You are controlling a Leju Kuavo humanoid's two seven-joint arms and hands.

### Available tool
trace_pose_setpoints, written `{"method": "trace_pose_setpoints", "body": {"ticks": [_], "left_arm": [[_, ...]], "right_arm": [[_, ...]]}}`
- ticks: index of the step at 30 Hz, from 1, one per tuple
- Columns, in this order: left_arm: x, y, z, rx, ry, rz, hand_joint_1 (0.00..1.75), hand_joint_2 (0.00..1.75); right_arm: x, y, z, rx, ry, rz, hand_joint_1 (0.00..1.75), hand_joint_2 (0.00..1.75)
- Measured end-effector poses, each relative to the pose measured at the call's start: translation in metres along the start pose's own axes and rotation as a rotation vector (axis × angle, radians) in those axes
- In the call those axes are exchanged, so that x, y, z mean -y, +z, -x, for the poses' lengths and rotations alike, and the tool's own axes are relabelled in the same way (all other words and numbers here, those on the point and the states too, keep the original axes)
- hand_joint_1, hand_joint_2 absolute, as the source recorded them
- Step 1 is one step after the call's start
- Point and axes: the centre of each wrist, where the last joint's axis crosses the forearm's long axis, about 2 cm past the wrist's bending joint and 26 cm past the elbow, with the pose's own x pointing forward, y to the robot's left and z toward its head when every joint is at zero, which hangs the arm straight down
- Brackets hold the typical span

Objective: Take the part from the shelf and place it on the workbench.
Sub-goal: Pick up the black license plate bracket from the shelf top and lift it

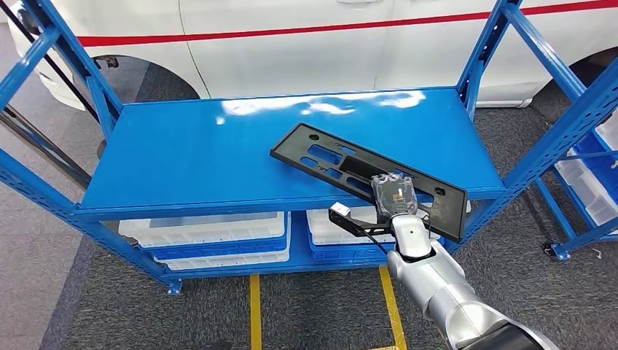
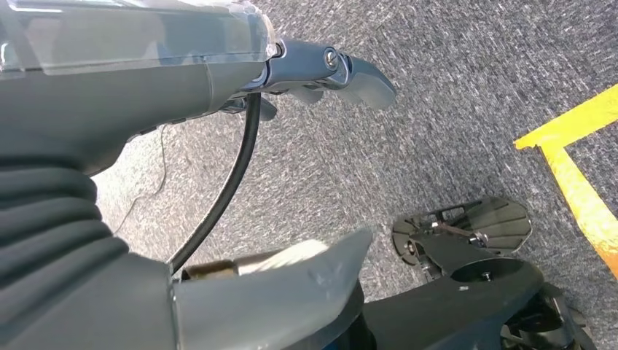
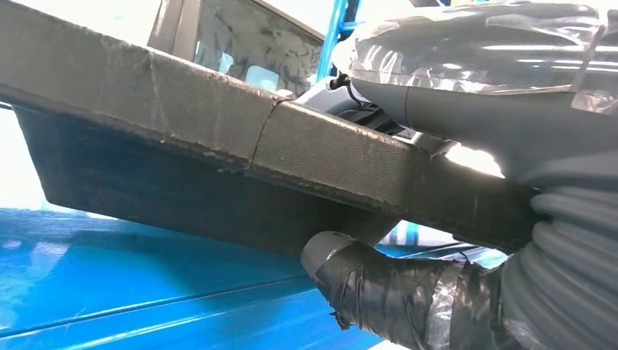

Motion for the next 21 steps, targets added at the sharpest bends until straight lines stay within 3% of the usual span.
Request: {"method": "trace_pose_setpoints", "body": {"ticks": [21], "left_arm": [[-0.0014,0.0001,-0.004,0.061,-0.032,-0.085,0.0,1.75]], "right_arm": [[-0.0064,0.0067,0.0027,0.001,0.017,0.047,1.73,1.75]]}}
